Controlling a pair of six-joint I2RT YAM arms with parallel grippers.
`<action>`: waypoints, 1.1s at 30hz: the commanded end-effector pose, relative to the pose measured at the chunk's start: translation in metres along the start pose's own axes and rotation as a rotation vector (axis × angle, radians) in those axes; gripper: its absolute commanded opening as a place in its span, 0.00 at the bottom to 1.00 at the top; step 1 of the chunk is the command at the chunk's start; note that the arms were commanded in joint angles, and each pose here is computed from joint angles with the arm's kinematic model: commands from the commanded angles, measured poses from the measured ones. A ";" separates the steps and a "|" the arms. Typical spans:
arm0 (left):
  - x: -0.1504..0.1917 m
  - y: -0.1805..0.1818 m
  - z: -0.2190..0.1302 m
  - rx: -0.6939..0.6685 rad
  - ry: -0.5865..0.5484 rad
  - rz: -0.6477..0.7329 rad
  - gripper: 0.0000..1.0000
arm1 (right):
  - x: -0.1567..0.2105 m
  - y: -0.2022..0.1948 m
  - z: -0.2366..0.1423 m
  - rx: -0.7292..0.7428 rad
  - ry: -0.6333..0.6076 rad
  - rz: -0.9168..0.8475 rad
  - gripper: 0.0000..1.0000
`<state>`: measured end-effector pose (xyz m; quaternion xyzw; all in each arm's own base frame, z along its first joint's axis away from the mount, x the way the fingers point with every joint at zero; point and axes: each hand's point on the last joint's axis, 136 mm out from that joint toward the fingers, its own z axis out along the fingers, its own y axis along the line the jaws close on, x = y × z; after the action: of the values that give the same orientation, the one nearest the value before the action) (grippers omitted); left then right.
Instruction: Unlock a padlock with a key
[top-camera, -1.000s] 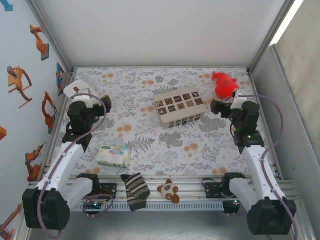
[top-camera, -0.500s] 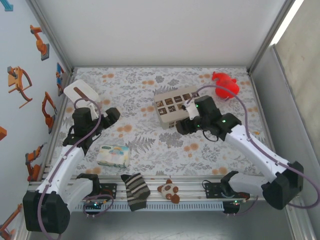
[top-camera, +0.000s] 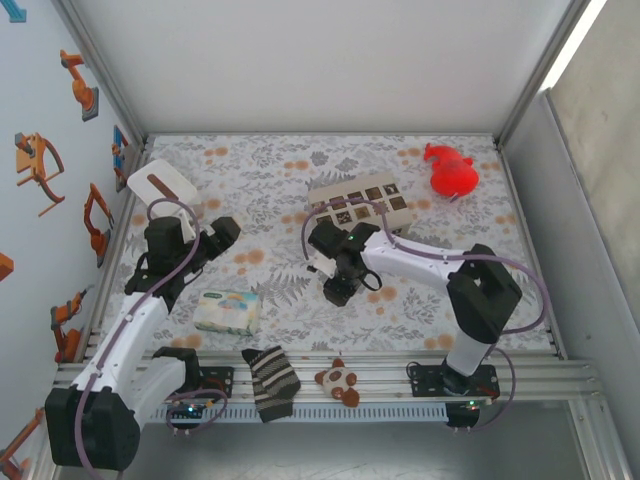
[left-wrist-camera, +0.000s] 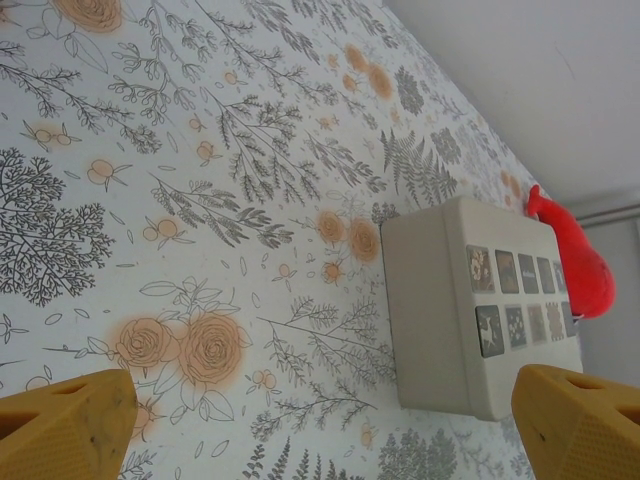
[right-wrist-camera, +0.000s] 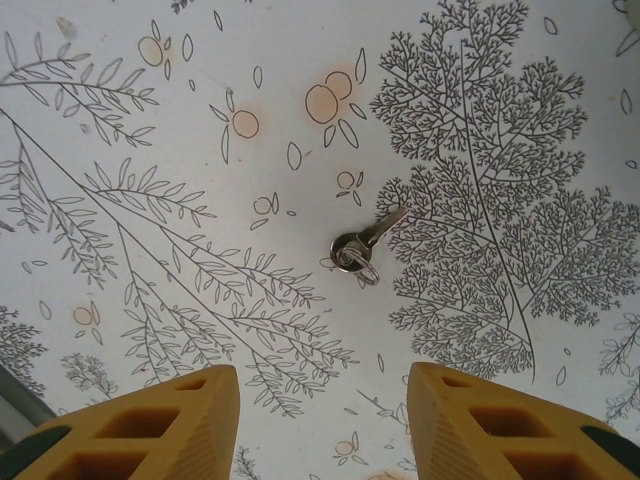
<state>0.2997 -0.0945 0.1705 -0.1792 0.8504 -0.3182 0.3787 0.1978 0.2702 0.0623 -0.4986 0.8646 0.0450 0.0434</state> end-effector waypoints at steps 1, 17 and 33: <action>-0.001 -0.002 -0.004 -0.005 -0.007 -0.002 0.96 | -0.002 -0.004 0.000 0.031 0.030 -0.073 0.46; -0.002 0.000 0.001 -0.020 0.002 -0.003 0.96 | -0.007 -0.008 0.036 0.055 0.110 -0.128 0.41; -0.004 -0.001 -0.002 -0.023 -0.005 0.003 0.96 | -0.006 -0.013 0.051 0.075 0.149 -0.133 0.36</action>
<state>0.3000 -0.0914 0.1625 -0.1877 0.8567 -0.3063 0.3701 0.2126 0.2741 0.0138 -0.5470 0.8369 -0.0202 0.0032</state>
